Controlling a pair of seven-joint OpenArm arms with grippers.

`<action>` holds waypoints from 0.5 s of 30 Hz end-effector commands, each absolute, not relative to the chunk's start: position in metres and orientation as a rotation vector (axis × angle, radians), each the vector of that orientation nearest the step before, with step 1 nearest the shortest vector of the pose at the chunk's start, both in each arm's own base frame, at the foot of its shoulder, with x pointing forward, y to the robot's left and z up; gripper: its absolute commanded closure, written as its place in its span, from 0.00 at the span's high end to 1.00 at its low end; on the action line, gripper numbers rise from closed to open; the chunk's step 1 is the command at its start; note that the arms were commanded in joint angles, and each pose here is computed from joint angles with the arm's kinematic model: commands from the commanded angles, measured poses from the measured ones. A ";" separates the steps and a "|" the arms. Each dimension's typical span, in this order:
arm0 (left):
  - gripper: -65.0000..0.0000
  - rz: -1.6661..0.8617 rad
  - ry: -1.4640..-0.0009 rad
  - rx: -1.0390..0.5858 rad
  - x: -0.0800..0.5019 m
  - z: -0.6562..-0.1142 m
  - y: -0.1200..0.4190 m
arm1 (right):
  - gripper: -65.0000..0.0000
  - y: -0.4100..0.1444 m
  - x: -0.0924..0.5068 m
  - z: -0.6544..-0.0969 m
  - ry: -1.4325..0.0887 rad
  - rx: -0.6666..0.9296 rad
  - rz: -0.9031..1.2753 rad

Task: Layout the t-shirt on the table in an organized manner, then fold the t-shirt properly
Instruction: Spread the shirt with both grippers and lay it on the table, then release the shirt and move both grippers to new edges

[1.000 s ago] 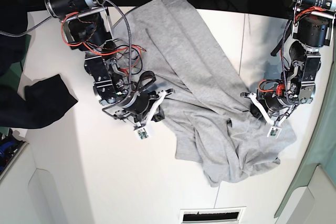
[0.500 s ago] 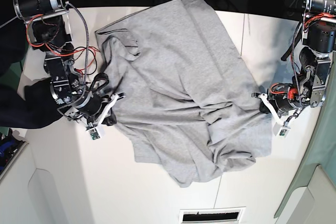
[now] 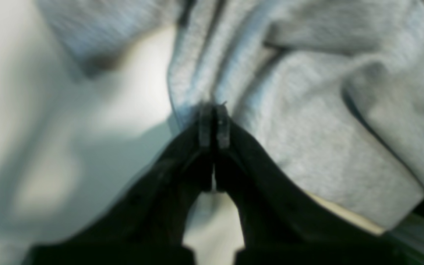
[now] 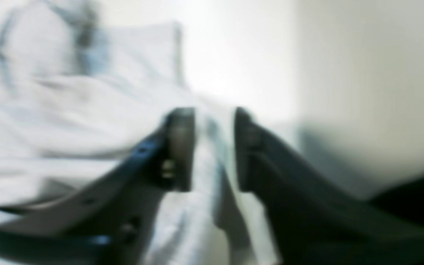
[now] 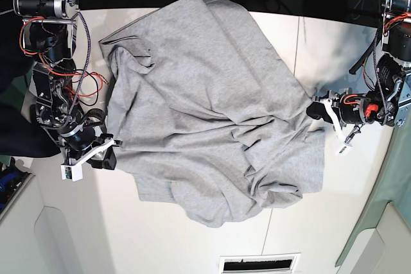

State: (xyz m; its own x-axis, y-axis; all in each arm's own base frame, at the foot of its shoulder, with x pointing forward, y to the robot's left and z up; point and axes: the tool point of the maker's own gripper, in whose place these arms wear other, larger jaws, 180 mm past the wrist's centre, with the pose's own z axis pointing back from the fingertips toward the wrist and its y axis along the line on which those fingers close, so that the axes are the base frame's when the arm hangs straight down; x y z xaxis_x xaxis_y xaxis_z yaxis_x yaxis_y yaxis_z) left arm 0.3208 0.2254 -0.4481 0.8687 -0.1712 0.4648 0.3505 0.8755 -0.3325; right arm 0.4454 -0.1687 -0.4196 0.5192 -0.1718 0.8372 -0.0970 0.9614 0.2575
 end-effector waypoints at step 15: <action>0.00 -0.495 -0.524 -0.478 0.288 -0.410 0.183 | 0.47 -0.164 0.429 -0.387 -0.970 0.532 -0.139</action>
State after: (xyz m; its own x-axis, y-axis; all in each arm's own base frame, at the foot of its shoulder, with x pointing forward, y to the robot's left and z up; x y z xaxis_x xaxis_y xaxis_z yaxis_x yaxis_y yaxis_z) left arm 0.2772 0.1791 -0.4233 0.7814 -0.3204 0.5354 0.5374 0.7817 -0.3165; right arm 0.4146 -0.1574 -0.4090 0.6235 -0.3299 0.7088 -0.0973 0.8668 0.4891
